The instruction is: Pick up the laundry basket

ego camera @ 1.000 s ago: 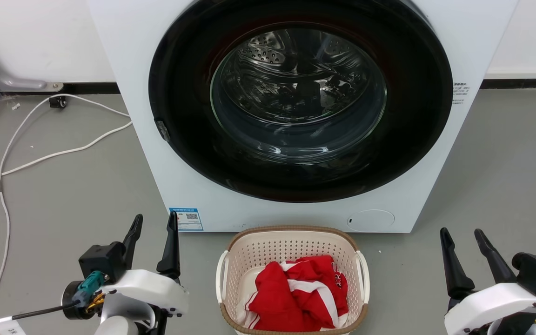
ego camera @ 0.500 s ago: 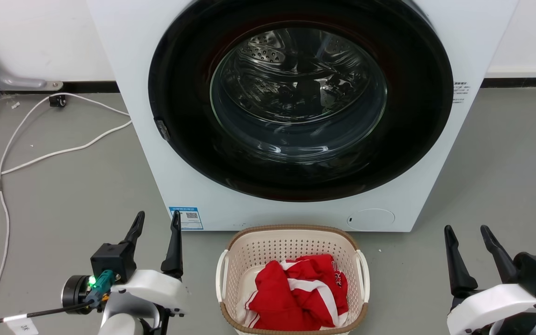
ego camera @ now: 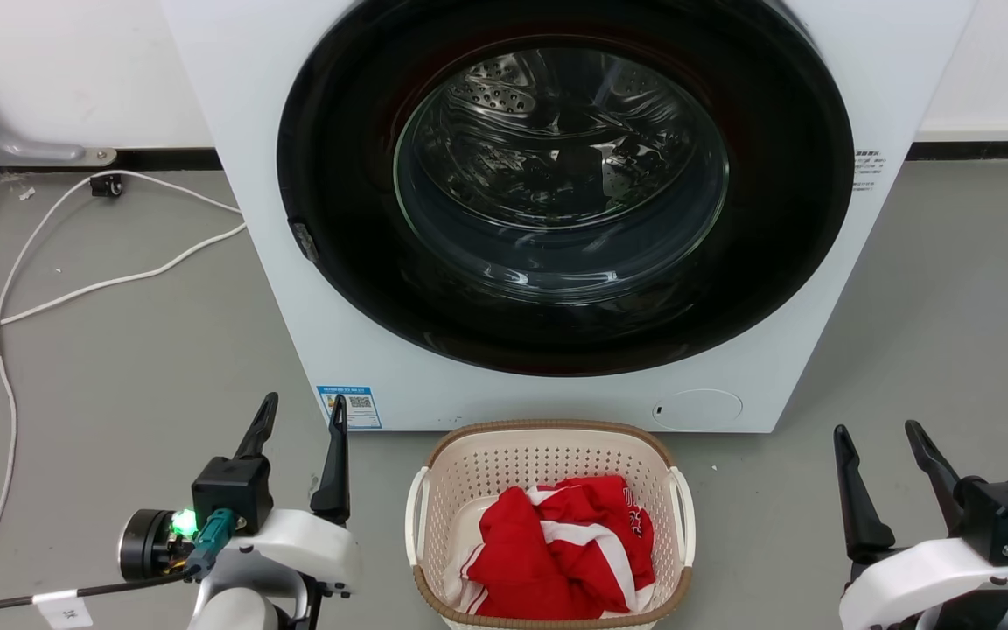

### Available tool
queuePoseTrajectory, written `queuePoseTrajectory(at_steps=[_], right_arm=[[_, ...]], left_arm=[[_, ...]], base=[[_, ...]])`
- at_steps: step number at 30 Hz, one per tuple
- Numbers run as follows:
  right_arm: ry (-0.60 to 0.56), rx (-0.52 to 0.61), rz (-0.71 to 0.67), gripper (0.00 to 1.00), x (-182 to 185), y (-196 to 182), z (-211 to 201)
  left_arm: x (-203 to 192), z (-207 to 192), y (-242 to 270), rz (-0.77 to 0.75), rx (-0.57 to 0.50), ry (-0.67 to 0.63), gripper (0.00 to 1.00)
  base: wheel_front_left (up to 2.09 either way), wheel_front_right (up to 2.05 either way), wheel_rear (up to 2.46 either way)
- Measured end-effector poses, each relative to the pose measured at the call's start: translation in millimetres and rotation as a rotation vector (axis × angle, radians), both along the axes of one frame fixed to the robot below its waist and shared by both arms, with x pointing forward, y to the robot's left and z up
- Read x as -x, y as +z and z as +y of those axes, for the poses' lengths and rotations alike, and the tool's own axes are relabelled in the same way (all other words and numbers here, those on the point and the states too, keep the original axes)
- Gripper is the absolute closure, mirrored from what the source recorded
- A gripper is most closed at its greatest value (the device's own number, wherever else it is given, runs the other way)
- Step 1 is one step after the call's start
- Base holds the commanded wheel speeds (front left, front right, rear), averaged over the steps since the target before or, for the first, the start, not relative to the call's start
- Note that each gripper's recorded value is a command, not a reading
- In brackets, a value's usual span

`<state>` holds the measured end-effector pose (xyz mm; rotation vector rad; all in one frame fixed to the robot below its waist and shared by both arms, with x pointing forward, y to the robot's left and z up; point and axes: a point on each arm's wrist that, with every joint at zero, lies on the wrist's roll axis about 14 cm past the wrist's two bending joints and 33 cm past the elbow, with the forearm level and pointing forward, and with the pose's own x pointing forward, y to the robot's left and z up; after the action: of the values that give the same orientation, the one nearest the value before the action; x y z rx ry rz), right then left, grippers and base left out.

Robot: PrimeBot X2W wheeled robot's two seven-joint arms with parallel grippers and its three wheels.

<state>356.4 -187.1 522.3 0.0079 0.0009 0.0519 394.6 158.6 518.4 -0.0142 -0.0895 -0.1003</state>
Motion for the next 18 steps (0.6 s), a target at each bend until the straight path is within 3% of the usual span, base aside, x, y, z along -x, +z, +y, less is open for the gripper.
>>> queuePoseTrajectory(at_steps=[8, 18], right_arm=[[0.003, 0.057, -0.006, 0.00, 0.7, 1.8, 0.7], [0.000, 0.039, -0.011, 0.00, 1.3, 2.0, 0.1]], left_arm=[[-0.7, -2.5, 0.8, -0.011, -0.041, -0.005, 0.00], [-0.3, 0.6, 1.2, -0.010, -0.019, 0.007, 0.00]], base=[[0.00, 0.00, 0.00], [0.00, 0.00, 0.00]])
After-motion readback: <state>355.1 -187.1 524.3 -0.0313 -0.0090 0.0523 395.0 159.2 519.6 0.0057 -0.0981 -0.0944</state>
